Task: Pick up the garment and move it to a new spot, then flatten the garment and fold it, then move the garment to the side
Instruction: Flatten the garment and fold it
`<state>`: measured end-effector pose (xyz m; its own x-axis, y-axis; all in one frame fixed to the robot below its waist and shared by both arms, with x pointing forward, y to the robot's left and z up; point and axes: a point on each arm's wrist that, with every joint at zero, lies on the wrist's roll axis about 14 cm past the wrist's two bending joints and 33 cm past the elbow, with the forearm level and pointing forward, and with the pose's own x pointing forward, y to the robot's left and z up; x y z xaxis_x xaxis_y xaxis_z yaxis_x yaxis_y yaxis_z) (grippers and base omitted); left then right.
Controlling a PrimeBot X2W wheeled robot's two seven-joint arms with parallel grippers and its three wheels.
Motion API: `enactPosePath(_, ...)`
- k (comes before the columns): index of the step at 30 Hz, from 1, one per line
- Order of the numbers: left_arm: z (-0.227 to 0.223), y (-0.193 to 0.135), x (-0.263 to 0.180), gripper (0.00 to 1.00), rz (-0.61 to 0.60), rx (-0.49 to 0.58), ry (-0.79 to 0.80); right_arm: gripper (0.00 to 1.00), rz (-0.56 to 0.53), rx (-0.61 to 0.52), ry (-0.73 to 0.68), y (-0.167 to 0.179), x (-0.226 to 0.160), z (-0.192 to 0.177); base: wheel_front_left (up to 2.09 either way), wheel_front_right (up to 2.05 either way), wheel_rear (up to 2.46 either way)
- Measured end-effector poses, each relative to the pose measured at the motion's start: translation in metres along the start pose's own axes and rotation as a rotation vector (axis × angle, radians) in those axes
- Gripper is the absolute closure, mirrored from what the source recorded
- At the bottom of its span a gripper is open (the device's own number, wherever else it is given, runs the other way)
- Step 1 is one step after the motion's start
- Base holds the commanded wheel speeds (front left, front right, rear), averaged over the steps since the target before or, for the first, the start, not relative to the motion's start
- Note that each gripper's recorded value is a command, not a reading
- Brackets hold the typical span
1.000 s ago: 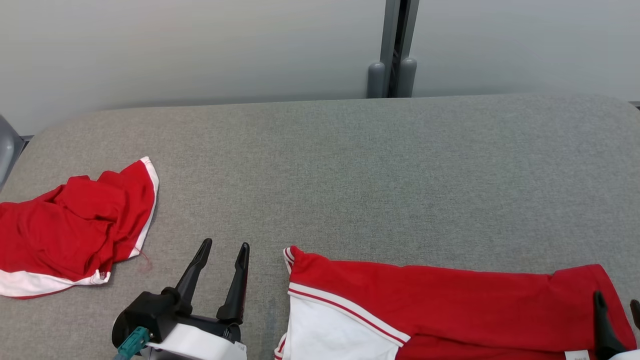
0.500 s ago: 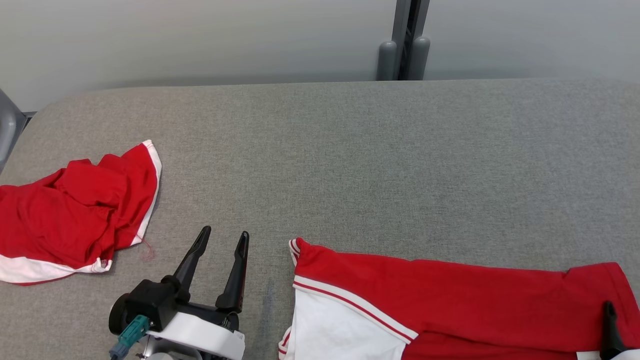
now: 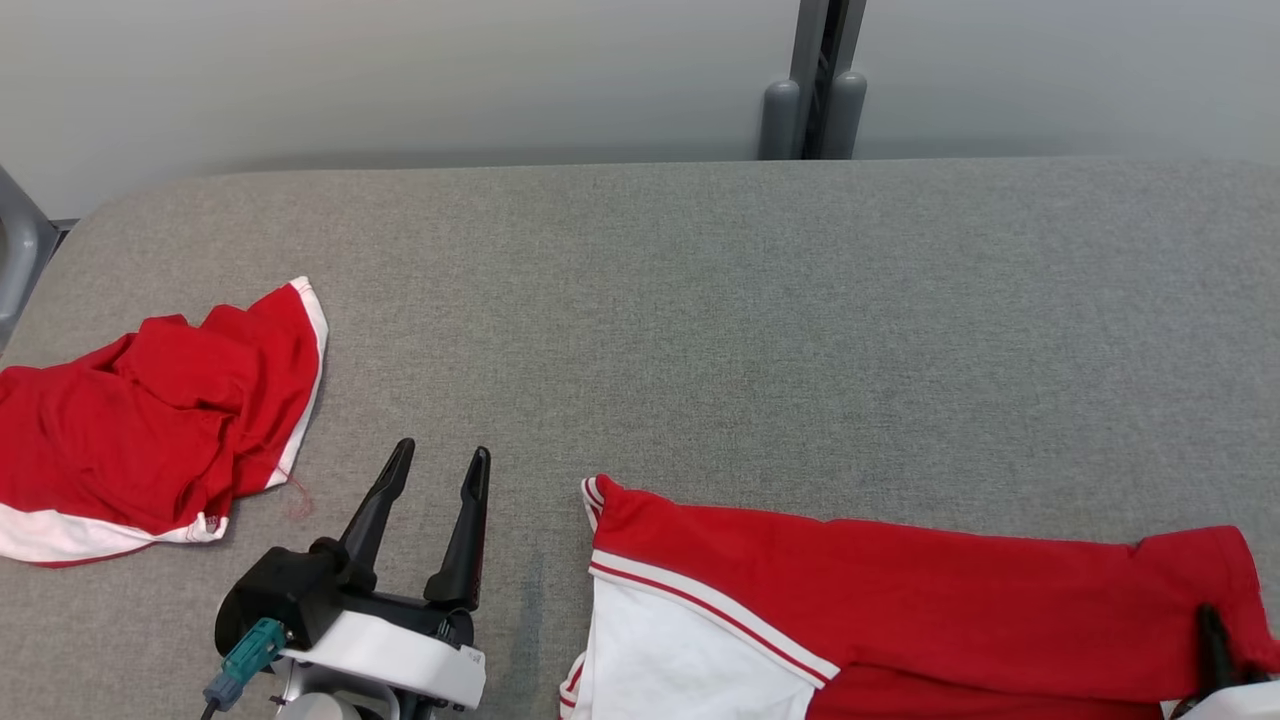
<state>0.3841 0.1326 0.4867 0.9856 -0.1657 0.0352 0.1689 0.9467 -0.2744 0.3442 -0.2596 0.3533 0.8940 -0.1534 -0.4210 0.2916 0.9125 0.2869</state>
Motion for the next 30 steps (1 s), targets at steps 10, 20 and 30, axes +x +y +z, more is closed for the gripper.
enactPosePath(10,0.0,-0.003,0.001,0.0,-0.012,0.003,-0.001,1.0,-0.01,-0.078,-0.073,-0.015,0.008,0.035,0.0,0.0,0.0)
enactPosePath(20,0.004,-0.002,-0.002,0.0,-0.006,0.002,-0.012,1.0,-0.053,-0.189,-0.152,-0.041,0.019,0.084,0.0,0.0,0.0)
enactPosePath(30,0.005,0.003,-0.006,0.0,0.023,-0.061,-0.019,1.0,0.174,-0.202,-0.163,0.028,0.009,0.076,0.0,0.0,0.0)
